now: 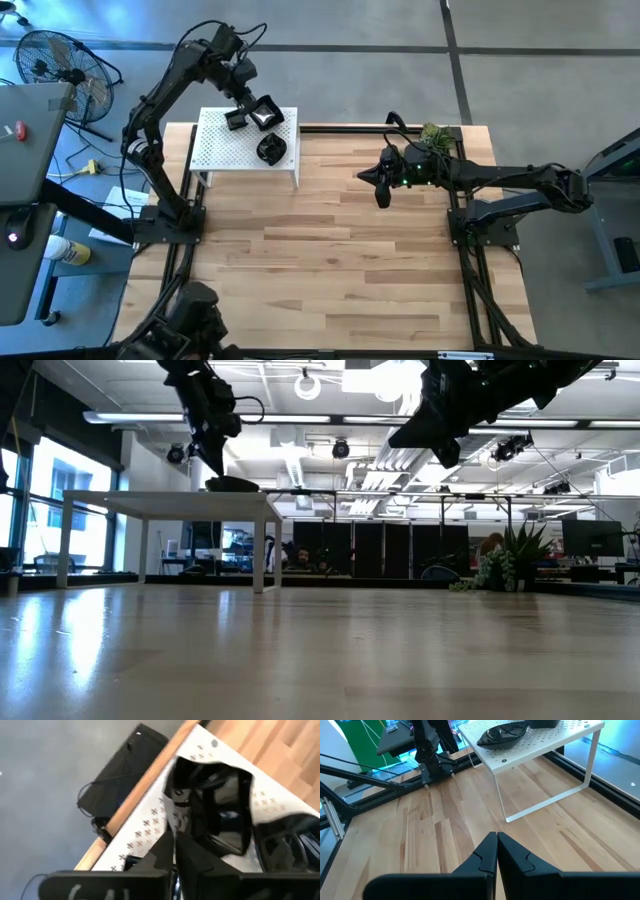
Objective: Pick & Place Mini shaped plates
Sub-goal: Stack the black distorted square plate on top of the other black distorted square plates on the shelf
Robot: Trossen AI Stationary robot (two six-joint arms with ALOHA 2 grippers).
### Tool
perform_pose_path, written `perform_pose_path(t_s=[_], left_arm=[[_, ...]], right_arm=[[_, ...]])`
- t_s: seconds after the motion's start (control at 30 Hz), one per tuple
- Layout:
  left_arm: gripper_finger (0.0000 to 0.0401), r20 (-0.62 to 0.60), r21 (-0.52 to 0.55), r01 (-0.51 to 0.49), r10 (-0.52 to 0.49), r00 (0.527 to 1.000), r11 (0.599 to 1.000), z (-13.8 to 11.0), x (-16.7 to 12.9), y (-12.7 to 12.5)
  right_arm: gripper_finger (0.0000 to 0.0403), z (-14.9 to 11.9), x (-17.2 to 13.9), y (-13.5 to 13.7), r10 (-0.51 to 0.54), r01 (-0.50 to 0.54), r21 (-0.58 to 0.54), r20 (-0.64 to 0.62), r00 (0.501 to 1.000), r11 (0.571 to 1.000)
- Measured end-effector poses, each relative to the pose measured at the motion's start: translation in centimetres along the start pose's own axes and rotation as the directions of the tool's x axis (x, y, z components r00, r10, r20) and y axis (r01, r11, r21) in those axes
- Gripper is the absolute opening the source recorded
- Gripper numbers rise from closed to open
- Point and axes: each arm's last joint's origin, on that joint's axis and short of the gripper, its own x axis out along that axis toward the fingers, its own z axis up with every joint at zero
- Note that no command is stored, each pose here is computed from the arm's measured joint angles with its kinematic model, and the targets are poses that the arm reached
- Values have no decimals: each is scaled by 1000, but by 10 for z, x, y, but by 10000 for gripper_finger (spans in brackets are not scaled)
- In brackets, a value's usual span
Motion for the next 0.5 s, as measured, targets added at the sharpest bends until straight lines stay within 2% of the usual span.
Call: perform_pose_path(t_s=[0.13,0.4,0.5], left_arm=[[15,21,-15,-20,20,1000,1000,2,0,1],[102,25,-24,0,1,1000,1000,2,0,1],[122,25,-24,0,1,1000,1000,2,0,1]], right_arm=[[7,0,0,0,0,0,0,-1,1000,1000],[7,0,0,0,-1,1,0,0,1000,1000],[7,0,0,0,-6,6,0,1,1000,1000]])
